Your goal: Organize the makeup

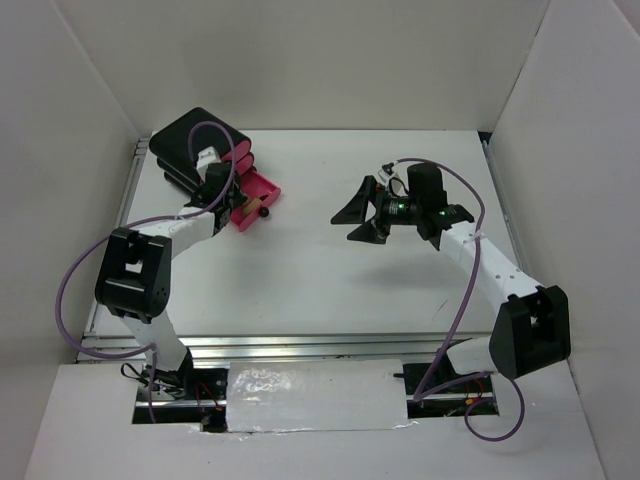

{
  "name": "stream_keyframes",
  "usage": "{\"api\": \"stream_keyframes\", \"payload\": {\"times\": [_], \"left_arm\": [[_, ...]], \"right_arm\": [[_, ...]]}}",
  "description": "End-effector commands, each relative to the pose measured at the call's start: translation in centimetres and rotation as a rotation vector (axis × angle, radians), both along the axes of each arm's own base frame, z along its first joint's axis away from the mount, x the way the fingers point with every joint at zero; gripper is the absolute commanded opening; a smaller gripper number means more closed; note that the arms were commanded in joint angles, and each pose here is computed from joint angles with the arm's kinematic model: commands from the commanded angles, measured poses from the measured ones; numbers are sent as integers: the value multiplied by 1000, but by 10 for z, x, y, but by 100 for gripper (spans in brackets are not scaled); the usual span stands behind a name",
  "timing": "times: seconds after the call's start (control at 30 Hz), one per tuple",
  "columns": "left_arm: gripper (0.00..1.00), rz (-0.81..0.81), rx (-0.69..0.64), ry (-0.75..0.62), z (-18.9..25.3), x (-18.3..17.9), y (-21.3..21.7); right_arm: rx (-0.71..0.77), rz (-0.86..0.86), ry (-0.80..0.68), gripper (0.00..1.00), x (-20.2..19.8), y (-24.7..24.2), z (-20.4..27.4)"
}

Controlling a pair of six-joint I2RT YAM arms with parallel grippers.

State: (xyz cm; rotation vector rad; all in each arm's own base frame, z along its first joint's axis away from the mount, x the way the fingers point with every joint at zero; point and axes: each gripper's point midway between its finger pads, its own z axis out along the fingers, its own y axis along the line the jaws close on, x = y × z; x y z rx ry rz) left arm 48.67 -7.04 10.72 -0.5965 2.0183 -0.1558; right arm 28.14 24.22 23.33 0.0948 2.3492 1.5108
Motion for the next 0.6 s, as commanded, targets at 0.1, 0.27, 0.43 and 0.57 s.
{"api": "stream_keyframes", "payload": {"times": [0.1,0.27,0.43,0.57], "left_arm": [[0,28,-64,22,-19,-10,0],[4,31,-49,69,-35,-17,2],[18,62,-47,103,-46,-25,7],[20,117,-22,170,-57,-29,16]], "right_arm": [[19,28,-76,100,3,5,22],[19,28,-74,100,1,5,21],[20,27,-77,100,3,5,22],[23,29,-71,100,2,6,20]]}}
